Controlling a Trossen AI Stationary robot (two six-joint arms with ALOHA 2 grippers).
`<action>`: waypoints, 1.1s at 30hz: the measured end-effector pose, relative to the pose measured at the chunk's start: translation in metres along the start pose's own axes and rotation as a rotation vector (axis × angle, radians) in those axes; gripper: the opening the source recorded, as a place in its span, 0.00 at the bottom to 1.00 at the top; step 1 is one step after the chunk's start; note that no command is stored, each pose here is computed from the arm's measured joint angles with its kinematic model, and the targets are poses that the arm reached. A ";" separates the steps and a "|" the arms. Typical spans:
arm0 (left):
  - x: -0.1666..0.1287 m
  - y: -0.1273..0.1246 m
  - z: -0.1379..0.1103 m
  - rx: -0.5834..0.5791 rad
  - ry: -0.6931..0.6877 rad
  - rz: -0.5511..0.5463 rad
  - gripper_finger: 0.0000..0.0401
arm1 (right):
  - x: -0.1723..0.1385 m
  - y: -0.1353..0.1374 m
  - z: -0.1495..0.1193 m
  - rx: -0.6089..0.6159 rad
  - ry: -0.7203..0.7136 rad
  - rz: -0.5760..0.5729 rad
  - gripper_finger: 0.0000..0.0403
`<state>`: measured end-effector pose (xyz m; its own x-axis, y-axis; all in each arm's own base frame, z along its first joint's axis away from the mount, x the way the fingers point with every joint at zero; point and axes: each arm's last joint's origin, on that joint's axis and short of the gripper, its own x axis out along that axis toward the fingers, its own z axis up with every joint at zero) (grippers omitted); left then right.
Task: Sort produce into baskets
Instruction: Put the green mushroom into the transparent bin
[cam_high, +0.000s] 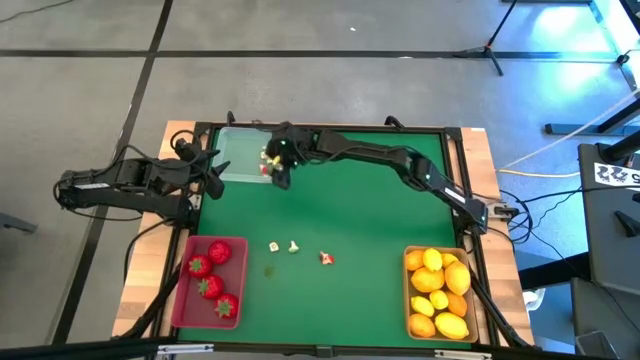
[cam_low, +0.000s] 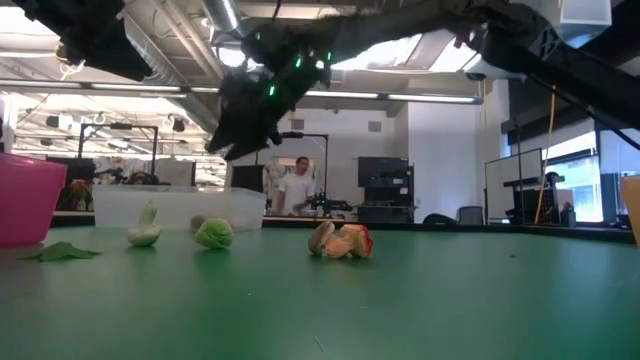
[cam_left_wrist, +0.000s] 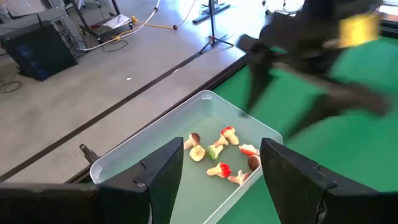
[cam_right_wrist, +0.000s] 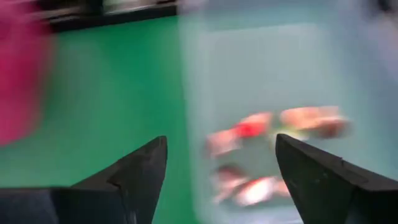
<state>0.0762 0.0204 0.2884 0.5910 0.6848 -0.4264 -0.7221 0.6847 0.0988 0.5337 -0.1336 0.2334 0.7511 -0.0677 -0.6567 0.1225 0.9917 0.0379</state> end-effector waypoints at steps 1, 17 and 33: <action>0.000 0.000 0.000 0.001 0.000 0.000 0.52 | -0.006 0.009 0.001 -0.012 0.023 0.062 0.73; 0.000 0.000 -0.001 -0.014 0.005 0.002 0.52 | -0.030 0.199 -0.048 -0.358 0.437 0.389 0.66; 0.000 0.001 -0.002 -0.030 0.015 0.005 0.52 | 0.025 0.195 -0.084 -0.306 0.520 0.246 0.66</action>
<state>0.0750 0.0204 0.2869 0.5819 0.6846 -0.4390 -0.7359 0.6730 0.0742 0.5220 0.0674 0.1606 0.3123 0.1508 -0.9379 -0.2610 0.9629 0.0679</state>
